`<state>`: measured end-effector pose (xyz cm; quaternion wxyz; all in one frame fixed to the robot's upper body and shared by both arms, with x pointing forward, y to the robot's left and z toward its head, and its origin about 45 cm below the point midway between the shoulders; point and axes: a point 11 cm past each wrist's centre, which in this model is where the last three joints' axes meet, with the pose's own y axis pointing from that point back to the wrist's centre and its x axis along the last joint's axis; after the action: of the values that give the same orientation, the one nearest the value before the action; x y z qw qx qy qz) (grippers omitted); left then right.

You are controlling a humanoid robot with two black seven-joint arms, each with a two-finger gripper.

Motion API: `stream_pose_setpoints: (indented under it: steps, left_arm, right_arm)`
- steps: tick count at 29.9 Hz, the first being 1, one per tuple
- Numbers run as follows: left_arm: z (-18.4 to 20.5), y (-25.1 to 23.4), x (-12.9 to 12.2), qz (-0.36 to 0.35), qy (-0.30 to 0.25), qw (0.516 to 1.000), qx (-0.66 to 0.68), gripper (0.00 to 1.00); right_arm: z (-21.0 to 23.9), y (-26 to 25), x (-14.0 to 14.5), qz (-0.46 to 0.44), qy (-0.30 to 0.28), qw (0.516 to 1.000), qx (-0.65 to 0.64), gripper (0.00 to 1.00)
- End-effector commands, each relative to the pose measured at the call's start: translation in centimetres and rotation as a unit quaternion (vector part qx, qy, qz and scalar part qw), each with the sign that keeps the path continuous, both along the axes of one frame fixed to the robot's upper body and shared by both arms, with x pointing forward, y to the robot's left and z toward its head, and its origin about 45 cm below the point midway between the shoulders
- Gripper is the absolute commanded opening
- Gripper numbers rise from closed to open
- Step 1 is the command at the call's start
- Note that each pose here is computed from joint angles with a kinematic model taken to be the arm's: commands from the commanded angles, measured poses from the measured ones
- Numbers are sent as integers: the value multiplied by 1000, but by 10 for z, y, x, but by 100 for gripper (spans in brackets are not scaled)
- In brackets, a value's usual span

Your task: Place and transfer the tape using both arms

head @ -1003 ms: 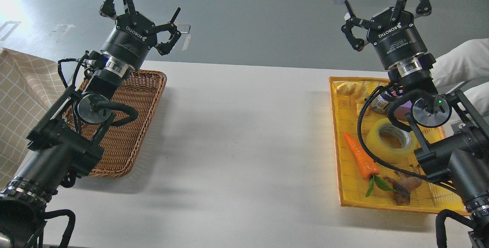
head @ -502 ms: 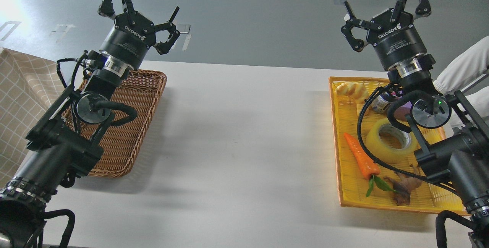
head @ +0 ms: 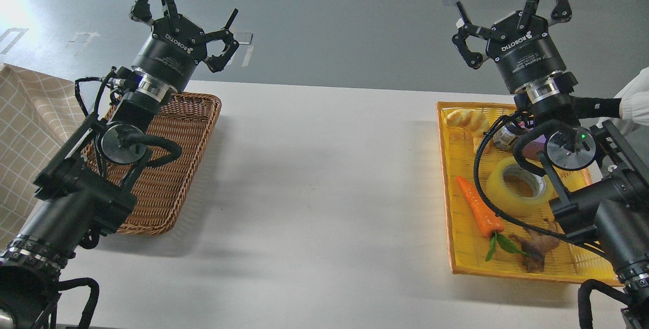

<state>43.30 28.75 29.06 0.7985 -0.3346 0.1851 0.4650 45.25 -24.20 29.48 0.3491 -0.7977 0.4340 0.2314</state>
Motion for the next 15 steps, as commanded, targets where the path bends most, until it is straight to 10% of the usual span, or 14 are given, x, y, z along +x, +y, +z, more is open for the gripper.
stream_pose_setpoints:
  steps: [1, 15]
  left_arm:
    - [0, 0, 0, 0, 0, 1000, 0, 98]
    - [1, 0, 0, -1, -2, 1000, 0, 98]
  right_arm:
    - [1, 0, 0, 0, -1, 1000, 0, 100]
    - [0, 0, 0, 0, 0, 1000, 0, 100]
